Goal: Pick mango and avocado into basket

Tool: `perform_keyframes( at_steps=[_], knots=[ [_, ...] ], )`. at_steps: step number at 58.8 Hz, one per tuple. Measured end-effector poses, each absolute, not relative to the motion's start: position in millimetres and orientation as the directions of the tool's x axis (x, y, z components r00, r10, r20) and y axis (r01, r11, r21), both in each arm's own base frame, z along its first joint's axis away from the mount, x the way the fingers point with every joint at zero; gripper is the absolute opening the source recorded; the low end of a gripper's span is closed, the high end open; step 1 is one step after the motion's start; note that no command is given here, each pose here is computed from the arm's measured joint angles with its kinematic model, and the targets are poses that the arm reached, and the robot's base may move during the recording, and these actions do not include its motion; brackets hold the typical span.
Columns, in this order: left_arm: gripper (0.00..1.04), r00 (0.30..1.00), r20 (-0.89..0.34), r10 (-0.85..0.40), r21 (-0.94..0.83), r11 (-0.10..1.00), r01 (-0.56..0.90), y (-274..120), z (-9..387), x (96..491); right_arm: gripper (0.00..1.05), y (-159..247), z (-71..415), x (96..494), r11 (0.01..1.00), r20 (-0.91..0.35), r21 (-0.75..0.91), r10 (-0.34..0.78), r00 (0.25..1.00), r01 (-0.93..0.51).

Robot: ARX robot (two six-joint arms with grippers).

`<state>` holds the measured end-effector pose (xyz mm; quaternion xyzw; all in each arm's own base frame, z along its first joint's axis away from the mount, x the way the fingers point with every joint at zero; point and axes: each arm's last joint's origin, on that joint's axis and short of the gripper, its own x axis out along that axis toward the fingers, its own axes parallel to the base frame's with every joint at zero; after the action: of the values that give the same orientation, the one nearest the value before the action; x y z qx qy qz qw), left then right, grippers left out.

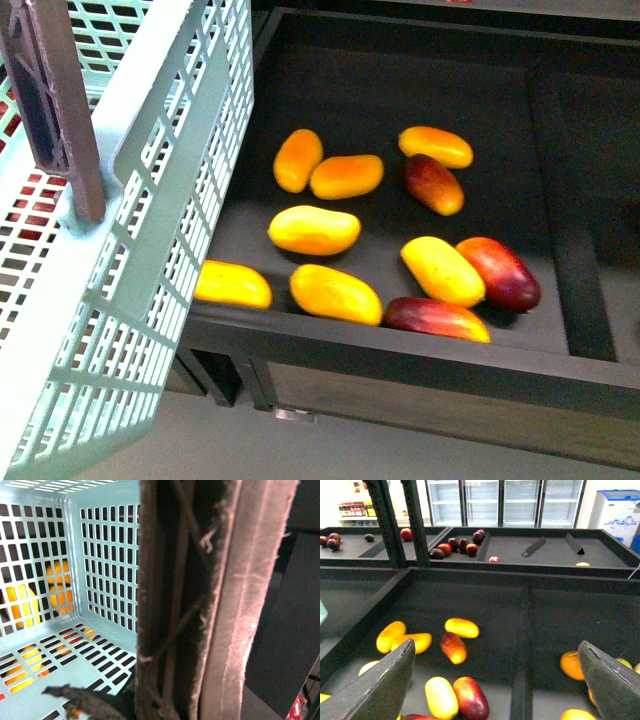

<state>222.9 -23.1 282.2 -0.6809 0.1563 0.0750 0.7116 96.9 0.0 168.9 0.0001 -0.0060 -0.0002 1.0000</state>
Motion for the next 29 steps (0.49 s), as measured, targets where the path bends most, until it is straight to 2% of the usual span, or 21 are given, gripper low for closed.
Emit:
perform_keyframes(
  at_steps=[29],
  knots=[
    [0.16,0.939,-0.325,-0.111,-0.945,0.062,-0.320,-23.2,282.0,222.8,0.96,0.0,168.9,96.9,1.000,0.012,0.000,-0.002,1.000,0.002]
  ],
)
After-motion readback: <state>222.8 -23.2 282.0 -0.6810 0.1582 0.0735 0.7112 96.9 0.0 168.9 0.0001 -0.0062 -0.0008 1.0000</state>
